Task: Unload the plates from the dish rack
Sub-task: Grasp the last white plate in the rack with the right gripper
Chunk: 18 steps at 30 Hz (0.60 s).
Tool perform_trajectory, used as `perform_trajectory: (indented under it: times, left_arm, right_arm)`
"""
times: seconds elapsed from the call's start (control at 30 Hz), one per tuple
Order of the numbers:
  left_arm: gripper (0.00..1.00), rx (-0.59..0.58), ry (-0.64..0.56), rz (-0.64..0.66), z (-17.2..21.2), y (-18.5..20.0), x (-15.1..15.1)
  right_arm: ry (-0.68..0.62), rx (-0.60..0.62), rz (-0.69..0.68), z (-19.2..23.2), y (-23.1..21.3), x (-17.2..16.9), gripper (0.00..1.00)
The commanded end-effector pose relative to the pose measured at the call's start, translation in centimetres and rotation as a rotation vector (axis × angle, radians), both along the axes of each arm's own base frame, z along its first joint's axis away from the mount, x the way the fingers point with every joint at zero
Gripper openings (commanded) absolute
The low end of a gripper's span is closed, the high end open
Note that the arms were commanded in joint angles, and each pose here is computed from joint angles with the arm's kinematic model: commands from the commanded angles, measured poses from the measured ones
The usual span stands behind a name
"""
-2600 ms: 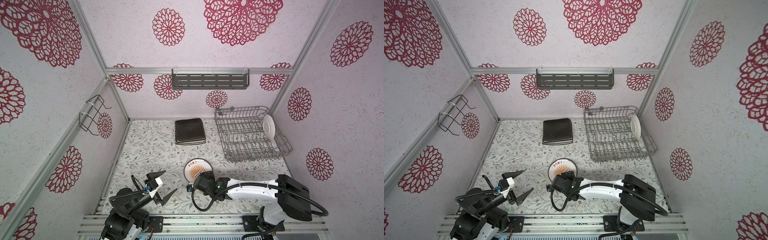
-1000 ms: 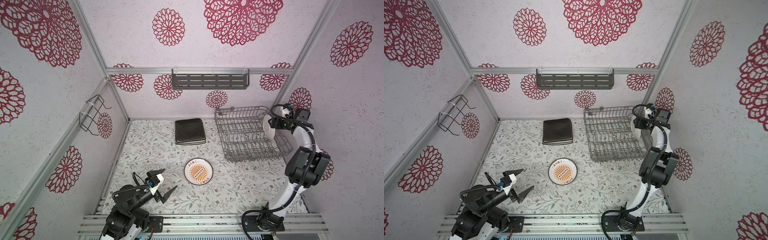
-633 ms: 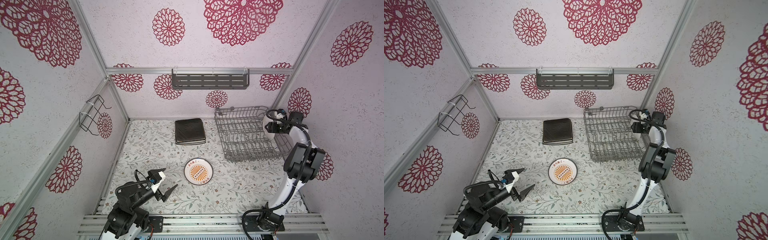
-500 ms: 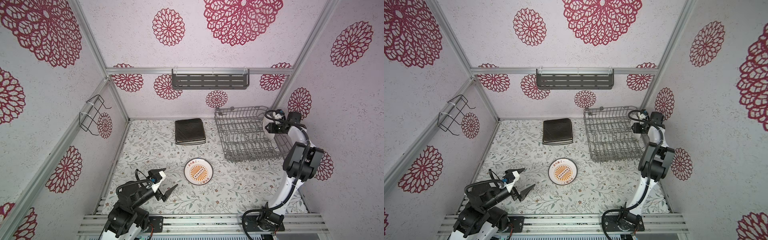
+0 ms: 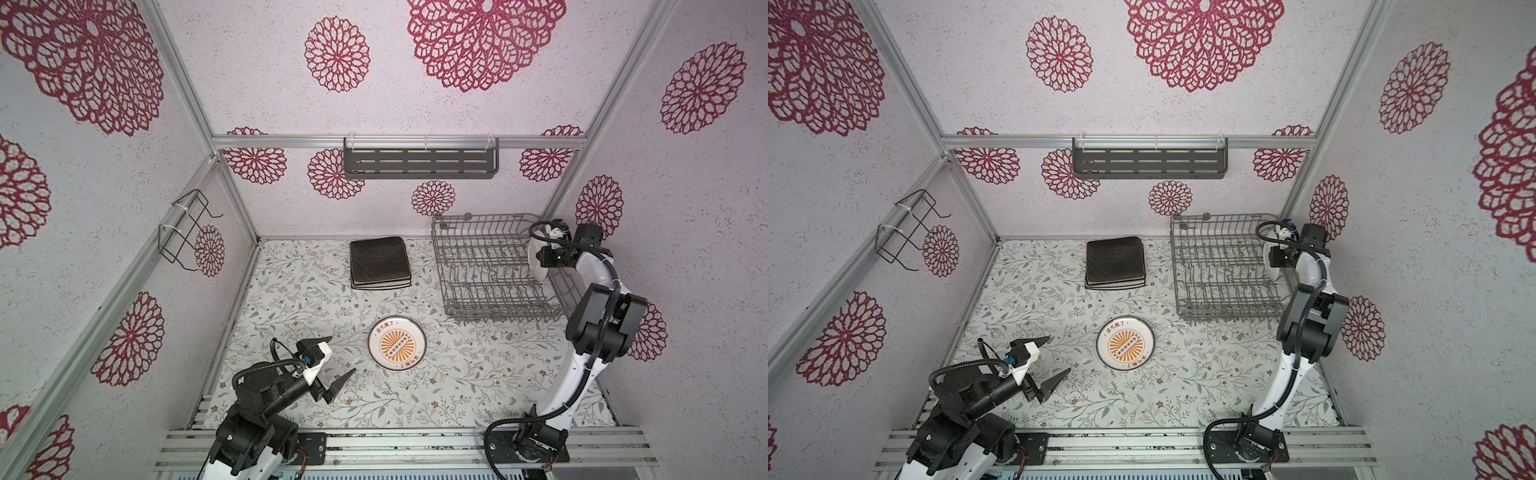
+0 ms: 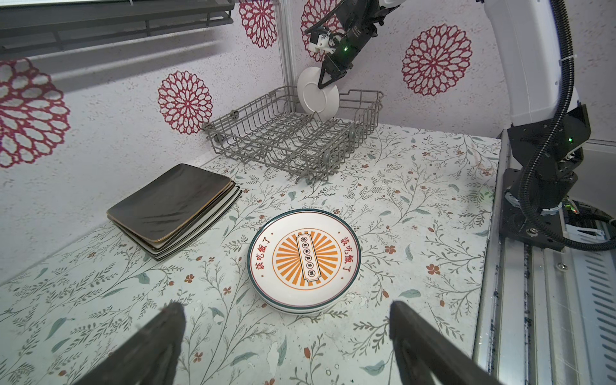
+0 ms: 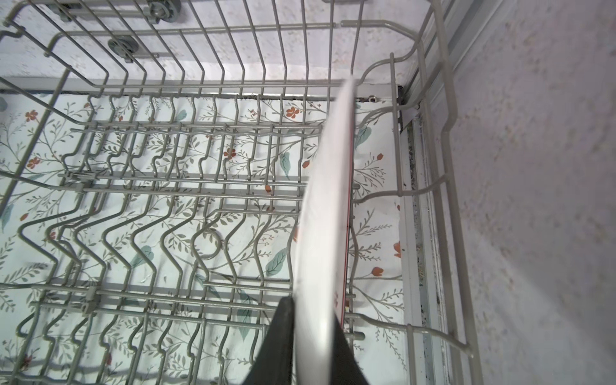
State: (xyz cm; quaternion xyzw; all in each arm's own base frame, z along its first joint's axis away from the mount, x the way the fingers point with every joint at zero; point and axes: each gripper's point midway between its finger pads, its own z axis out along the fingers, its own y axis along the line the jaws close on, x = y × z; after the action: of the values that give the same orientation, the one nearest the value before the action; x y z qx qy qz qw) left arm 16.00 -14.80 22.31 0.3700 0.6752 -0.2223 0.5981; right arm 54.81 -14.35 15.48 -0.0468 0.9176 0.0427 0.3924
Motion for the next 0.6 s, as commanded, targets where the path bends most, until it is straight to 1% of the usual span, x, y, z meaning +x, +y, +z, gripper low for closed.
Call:
perform_trajectory:
  times: [0.0,0.13,0.27,0.43,0.57]
  left_arm:
    - [0.97,-0.002,-0.034,-0.007,0.4,0.0,-0.1]
    - [0.97,-0.006,-0.044,-0.01,0.5,0.0,-0.2]
    - [0.97,-0.011,-0.055,-0.012,0.7,0.0,-0.4]
    - [0.97,-0.022,-0.076,-0.02,1.2,0.0,-0.8]
    - [0.97,-0.03,-0.095,-0.023,1.6,0.1,-1.1]
  right_arm:
    - [-0.09,-0.003,0.052,4.9,1.7,0.3,0.12]
    - [-0.112,-0.003,0.083,6.8,2.4,0.1,0.08]
    - [-0.16,-0.017,0.114,10.2,3.9,-0.4,0.07]
    - [-0.268,-0.111,0.174,16.7,7.5,-2.0,0.07]
    - [-0.354,-0.216,0.256,21.2,12.5,-4.0,0.07]
